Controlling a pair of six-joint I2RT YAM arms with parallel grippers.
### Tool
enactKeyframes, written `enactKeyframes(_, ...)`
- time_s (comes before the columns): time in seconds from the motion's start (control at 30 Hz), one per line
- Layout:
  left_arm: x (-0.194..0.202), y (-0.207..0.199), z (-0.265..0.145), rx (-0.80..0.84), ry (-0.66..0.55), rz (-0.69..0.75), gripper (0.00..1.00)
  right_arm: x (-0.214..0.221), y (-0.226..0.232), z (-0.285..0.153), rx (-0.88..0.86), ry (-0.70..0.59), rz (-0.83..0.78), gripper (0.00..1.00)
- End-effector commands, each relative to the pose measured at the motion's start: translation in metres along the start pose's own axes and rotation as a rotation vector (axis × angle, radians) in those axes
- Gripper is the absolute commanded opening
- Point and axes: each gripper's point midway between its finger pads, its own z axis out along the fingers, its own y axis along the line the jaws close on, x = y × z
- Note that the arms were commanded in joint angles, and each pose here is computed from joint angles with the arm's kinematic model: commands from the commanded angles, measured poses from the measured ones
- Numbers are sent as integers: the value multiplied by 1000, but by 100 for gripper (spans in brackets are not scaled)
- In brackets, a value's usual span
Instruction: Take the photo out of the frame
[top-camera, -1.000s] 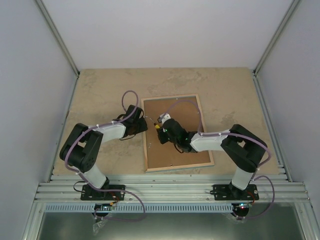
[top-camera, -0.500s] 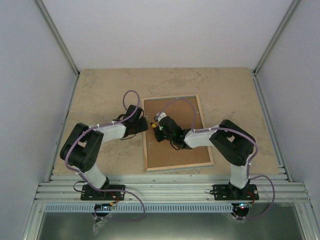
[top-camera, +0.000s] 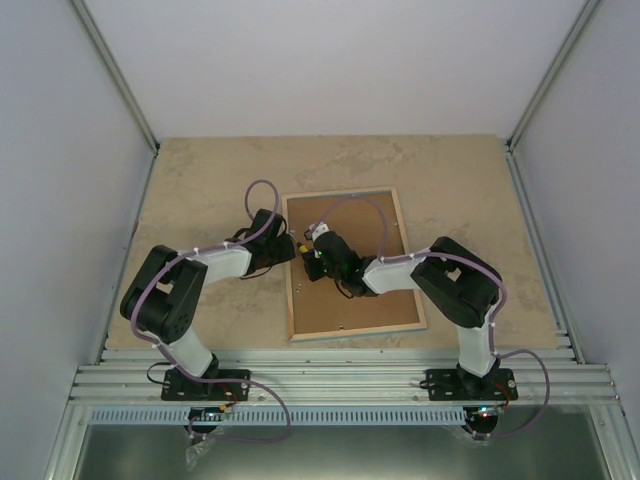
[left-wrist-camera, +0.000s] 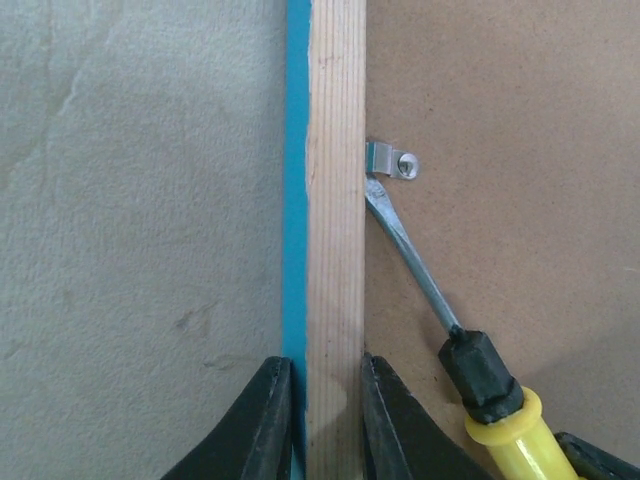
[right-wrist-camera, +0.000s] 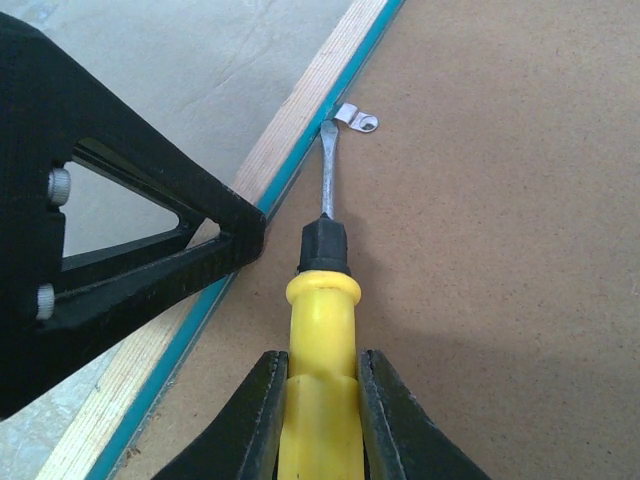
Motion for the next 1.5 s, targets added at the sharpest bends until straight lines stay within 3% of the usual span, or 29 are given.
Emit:
enactKeyframes(0.0, 35, 19, 9, -40, 118, -2, 0, 5, -7, 11, 35, 6, 40, 0)
enactKeyframes(0.73, 48, 0, 10, 57, 164, 3, 0, -48, -15, 28, 26, -219, 231, 1)
enactKeyframes(1.23, 50, -5, 8, 90, 167, -22, 0, -69, -10, 33, -135, -191, 283, 1)
enactKeyframes(1.47, 39, 6, 4, 22, 109, -25, 0, -77, -21, 7, -101, -220, 235, 0)
